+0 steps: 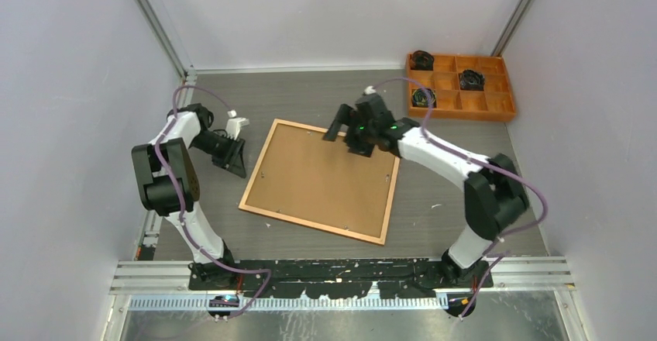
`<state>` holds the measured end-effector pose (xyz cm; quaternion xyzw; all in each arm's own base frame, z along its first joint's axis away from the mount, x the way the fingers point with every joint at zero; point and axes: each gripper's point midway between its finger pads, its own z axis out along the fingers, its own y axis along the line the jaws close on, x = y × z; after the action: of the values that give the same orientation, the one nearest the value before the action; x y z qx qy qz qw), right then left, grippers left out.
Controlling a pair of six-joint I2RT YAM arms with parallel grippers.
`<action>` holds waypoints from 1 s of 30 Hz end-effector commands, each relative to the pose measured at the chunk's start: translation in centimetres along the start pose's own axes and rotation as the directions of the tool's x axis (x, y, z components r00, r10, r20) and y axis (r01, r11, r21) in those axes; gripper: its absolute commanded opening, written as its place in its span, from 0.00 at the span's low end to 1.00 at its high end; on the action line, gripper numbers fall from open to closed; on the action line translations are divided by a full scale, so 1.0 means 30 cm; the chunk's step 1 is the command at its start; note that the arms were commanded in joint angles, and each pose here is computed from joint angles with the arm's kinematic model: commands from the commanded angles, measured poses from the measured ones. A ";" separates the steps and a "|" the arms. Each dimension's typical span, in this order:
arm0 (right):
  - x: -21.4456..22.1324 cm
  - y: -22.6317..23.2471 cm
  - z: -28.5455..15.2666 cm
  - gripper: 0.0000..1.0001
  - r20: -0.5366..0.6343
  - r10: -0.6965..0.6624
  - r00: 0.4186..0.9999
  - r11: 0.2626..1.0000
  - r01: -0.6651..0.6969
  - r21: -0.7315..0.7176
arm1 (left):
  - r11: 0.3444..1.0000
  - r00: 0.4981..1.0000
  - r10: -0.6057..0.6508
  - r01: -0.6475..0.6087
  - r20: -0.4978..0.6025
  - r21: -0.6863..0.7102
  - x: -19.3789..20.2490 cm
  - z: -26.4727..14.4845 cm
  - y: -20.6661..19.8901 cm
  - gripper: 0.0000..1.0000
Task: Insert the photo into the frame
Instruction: Adjust the photo frame at the center of the board, then install the photo frame at the center of the board.
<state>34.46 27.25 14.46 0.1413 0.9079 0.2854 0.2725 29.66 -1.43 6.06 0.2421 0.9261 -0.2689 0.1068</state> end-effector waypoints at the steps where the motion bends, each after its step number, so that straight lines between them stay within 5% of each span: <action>1: 0.145 0.254 0.136 0.97 -0.104 -0.077 0.992 0.978 0.055 -0.203 | 0.993 0.999 -0.036 0.032 0.031 0.110 -0.025 0.015 -0.061 0.32; 11: 0.409 0.548 0.349 0.85 -0.226 -0.192 0.955 0.925 0.100 -0.367 | 0.990 0.998 -0.055 0.055 -0.002 0.128 0.000 0.068 -0.029 0.24; 30: 0.587 0.569 0.521 0.74 -0.361 -0.135 0.923 0.930 -0.008 -0.368 | 0.987 0.998 -0.059 0.062 -0.024 0.145 0.021 0.111 -0.005 0.20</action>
<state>31.37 53.57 6.13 0.0007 0.8882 0.4404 0.1309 28.87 -2.85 3.18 0.2189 0.9170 -0.3277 0.0616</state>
